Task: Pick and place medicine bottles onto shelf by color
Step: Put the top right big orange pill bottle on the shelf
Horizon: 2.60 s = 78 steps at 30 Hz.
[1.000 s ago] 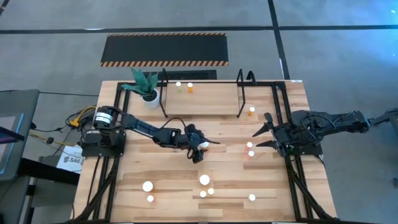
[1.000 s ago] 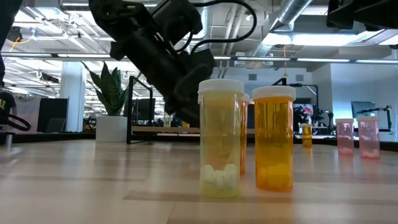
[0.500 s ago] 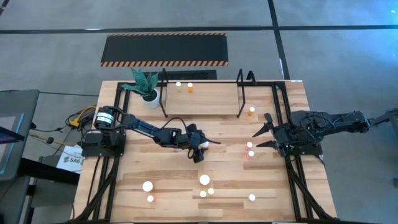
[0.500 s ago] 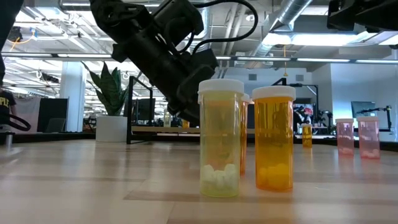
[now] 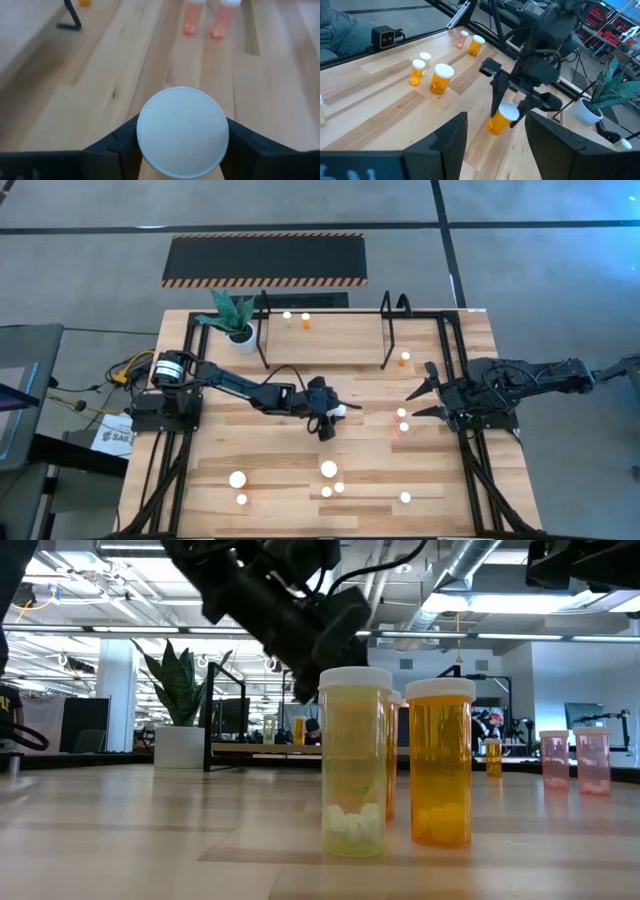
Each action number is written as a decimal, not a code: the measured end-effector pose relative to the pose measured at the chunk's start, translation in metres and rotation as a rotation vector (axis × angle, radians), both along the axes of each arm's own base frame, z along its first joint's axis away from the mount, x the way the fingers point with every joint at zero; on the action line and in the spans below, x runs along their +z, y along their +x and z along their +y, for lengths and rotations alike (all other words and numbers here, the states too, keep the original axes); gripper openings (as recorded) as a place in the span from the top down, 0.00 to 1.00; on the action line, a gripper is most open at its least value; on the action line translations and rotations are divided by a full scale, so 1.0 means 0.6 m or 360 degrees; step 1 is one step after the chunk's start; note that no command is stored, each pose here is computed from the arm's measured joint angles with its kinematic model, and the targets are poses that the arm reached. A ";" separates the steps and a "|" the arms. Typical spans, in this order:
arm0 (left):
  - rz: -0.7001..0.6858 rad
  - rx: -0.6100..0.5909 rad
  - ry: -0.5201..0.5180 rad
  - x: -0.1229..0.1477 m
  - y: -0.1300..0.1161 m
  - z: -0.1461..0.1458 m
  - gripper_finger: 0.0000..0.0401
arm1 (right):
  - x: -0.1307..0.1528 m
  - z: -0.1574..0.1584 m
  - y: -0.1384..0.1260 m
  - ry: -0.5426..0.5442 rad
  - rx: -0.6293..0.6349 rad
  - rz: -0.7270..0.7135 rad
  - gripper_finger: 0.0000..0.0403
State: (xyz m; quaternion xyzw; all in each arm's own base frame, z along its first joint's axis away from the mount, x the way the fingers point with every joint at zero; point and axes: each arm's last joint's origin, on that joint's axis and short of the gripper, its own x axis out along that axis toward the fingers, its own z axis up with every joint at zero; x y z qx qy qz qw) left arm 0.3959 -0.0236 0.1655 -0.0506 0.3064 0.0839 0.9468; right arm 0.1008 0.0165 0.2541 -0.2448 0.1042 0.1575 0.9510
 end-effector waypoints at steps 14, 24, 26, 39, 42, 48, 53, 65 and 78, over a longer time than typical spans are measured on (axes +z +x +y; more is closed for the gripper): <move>0.0065 0.0207 0.0071 0.086 0.030 0.155 0.54 | 0.000 0.000 0.000 0.0000 -0.0001 0.0000 0.45; 0.0043 0.0563 -0.0022 0.085 0.007 0.261 0.55 | 0.000 0.000 0.000 0.0000 -0.0001 -0.0001 0.45; 0.0034 0.0640 -0.0015 0.085 0.002 0.275 0.55 | 0.000 0.000 0.000 0.0000 0.0000 -0.0001 0.45; 0.0055 0.0903 -0.0038 0.045 -0.007 0.338 0.55 | 0.000 0.000 0.000 0.0000 0.0000 0.0001 0.45; 0.0030 0.0920 -0.0039 0.047 -0.010 0.347 0.55 | 0.000 0.000 0.000 0.0000 -0.0001 0.0003 0.45; -0.0010 0.0980 -0.0101 0.047 -0.016 0.362 0.55 | 0.000 0.000 0.000 0.0000 0.0000 0.0004 0.45; -0.0005 0.0979 -0.0116 0.041 -0.014 0.362 0.55 | 0.000 0.000 0.000 -0.0001 -0.0001 0.0004 0.45; -0.0026 0.1038 -0.0082 0.040 -0.016 0.373 0.55 | -0.001 0.000 0.000 -0.0002 -0.0001 0.0012 0.45; -0.0048 0.1007 -0.0118 0.034 -0.020 0.392 0.55 | -0.001 0.000 -0.001 -0.0002 0.0000 0.0016 0.45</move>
